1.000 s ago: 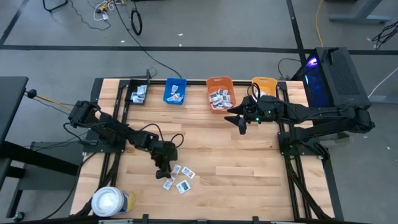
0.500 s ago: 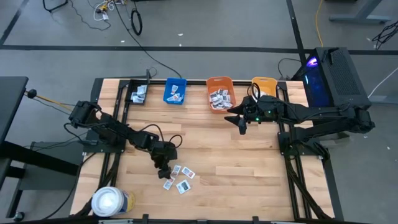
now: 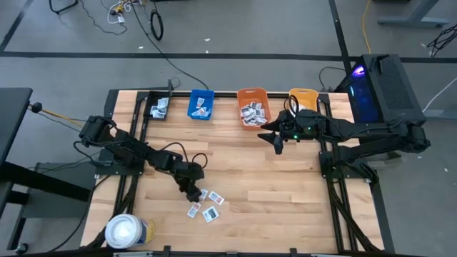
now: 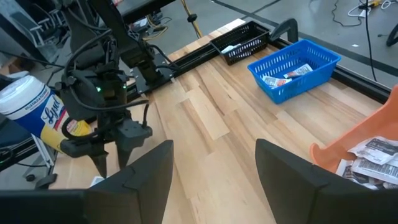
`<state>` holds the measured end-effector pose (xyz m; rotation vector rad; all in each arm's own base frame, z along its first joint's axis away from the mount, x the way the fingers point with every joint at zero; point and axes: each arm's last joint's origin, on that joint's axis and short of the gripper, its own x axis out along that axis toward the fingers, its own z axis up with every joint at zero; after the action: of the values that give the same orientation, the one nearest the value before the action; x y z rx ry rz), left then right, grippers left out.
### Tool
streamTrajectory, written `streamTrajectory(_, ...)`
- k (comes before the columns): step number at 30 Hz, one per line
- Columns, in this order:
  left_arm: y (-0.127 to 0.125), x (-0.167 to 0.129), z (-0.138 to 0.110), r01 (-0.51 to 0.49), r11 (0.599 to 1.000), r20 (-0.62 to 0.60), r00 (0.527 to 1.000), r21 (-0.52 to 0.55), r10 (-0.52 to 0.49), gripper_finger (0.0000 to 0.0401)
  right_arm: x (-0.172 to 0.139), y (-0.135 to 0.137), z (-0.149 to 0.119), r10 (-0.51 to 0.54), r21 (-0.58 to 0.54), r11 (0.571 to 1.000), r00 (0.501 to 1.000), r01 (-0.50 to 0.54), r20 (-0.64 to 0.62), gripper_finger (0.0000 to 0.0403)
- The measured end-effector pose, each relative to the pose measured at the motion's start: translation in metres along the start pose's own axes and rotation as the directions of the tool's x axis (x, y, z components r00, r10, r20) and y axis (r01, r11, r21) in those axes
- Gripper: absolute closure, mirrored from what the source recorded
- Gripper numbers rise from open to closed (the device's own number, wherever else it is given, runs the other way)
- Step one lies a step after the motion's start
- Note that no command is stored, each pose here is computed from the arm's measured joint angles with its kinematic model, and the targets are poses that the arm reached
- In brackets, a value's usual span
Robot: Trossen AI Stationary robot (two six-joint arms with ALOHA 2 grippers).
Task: Pick & Place First Aid Supplies
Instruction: Put the ointment pack into the blue bin
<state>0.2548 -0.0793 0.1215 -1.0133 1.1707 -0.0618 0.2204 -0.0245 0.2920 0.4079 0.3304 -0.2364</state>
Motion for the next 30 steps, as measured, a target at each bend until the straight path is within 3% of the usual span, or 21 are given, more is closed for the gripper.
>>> streamTrajectory(16, -0.001, -0.009, 0.013, 0.083, 0.993, -0.026, 0.996, -0.083, -0.086, 0.019, 0.0, 0.0, 0.0, 0.003, -0.023, 1.0, 1.0, -0.003, -0.006, 0.0174)
streamTrajectory(24, -0.036, -0.018, 0.032, 0.173, 0.985, 0.018, 0.985, 0.002, -0.173, 0.019, -0.01, 0.001, -0.003, 0.059, -0.028, 0.998, 0.997, -0.061, -0.057, 0.0174)
streamTrajectory(30, -0.056, -0.029, 0.041, 0.068, 0.996, 0.034, 0.997, 0.066, -0.07, 0.0191, -0.029, -0.002, -0.006, 0.045, -0.075, 0.996, 0.994, -0.052, -0.097, 0.0174)
